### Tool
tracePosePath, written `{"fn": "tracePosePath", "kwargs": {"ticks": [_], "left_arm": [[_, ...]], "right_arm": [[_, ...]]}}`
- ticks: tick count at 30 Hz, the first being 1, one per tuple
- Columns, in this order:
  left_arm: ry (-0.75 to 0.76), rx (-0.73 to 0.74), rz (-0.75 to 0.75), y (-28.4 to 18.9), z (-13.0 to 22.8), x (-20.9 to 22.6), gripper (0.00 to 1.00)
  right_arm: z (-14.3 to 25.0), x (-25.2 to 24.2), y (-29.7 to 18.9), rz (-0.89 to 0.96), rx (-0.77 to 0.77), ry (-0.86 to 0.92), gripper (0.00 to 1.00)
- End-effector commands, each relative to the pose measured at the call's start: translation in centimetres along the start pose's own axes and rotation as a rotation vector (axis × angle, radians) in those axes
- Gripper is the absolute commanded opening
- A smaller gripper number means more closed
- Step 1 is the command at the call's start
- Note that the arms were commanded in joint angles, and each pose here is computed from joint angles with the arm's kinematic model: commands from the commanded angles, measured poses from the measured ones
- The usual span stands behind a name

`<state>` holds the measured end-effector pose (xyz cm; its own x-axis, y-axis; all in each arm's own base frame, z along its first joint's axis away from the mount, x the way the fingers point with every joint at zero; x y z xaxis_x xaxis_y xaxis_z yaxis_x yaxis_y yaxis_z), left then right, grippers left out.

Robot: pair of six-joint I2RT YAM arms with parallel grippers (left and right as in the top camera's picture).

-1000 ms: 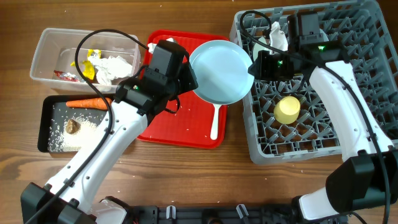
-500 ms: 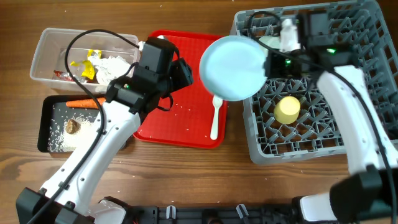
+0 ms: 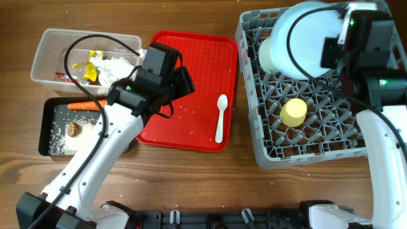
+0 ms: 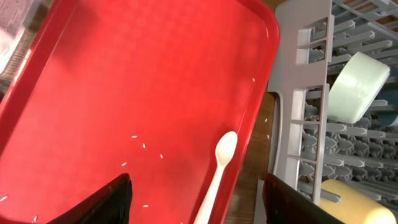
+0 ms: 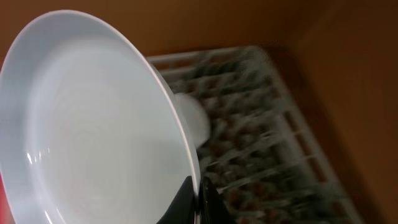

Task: Sort waste into correct bins and load items into the dishwasher rack
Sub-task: 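Carry the plate right with the right gripper and stand it in the rack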

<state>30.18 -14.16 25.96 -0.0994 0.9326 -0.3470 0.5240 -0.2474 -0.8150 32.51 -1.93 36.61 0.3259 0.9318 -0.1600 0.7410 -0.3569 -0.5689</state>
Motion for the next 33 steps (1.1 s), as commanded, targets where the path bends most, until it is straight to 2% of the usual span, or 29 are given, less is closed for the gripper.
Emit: {"fn": "tracePosePath", "kwargs": {"ticks": [1,13,18,33], "left_arm": [[0.005,-0.018,-0.013,-0.3,-0.1,0.3,0.67],[0.006,0.003,-0.038,-0.1,0.2,0.6,0.66],[0.006,0.005,-0.039,-0.1,0.2,0.6,0.66],[0.031,0.017,-0.047,-0.1,0.4,0.7,0.65]], "right_arm": [[-0.3,-1.5,1.3,0.277,-0.014,-0.078,0.04],[1.5,0.2,7.9,0.409,0.101,-0.186,0.04],[2.1,0.1,9.5,0.531,0.121,-0.213,0.04],[3.5,2.5,9.7,0.466,0.174,-0.296,0.04]]}}
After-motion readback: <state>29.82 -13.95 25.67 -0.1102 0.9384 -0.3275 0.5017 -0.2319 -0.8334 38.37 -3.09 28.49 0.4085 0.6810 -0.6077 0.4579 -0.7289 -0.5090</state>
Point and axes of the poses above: each gripper's point midway between its finger pads, its own y axis out along the fingers, its own x axis along the line the jaws close on, z = x × y, the point moved 9 cm from there along -y, back along the fingers, and after that the axes turned 7 degrees about y, right-handed, at the moved point
